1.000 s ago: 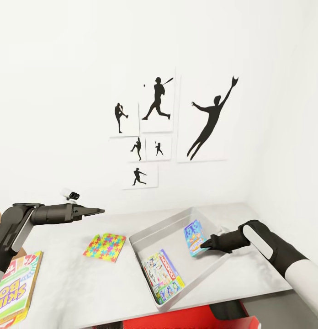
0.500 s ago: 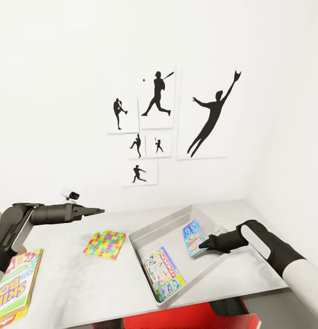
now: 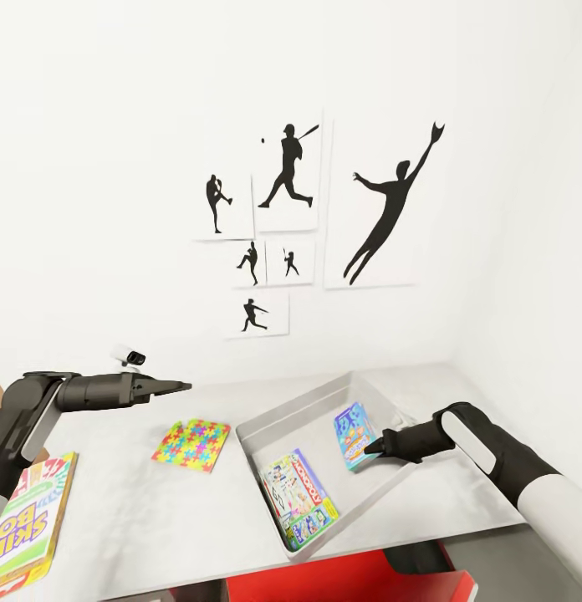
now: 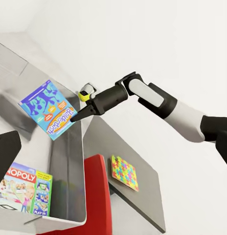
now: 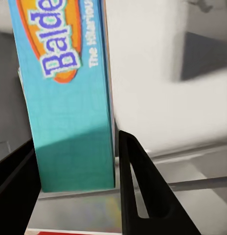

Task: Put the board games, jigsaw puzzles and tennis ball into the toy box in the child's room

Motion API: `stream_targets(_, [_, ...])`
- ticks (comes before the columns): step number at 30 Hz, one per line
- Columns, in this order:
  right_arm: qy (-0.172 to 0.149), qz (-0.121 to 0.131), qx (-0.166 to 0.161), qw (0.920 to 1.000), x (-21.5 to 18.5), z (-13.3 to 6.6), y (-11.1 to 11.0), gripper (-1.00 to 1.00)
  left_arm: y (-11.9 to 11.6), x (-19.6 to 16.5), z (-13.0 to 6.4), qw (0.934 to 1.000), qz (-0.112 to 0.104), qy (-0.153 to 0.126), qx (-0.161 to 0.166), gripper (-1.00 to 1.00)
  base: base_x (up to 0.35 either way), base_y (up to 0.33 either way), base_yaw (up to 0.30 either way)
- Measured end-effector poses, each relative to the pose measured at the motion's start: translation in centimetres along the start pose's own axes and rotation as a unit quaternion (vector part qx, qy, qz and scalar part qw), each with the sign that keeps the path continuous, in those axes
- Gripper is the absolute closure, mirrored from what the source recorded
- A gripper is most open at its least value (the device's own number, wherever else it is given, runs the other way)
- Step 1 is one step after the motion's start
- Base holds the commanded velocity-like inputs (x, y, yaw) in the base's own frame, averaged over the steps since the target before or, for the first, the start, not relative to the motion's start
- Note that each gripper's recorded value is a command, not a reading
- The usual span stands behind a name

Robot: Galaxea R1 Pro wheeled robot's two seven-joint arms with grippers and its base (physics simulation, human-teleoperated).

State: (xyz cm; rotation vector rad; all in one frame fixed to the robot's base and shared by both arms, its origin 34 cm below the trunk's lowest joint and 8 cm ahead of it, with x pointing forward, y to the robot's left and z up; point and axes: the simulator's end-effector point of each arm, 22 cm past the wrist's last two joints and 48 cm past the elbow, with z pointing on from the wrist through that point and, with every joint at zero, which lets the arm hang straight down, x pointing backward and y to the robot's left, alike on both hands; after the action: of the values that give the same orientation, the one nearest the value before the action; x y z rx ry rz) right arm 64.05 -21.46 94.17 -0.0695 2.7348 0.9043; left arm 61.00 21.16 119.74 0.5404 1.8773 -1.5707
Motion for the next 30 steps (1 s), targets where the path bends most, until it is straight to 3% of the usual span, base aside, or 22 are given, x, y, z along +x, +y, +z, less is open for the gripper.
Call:
stream_targets(12, [-0.001,0.001,-0.001,1.0,-0.07,0.01,0.06,1.0,0.02,-0.01,-0.04,1.0,0.0,0.0,0.0,-1.0,0.0,0.0,0.0])
stream_targets(13, [-0.001,0.001,-0.001,1.0,-0.07,0.01,0.05,-1.0,0.02,0.0,-0.04,1.0,0.0,0.0,0.0,-1.0,0.0,0.0,0.0])
stream_targets(30, [-0.002,-0.001,0.0,1.0,-0.24,-0.07,0.12,-1.0,0.02,0.0,-0.04,1.0,0.0,0.0,0.0,-1.0,0.0,0.0,0.0])
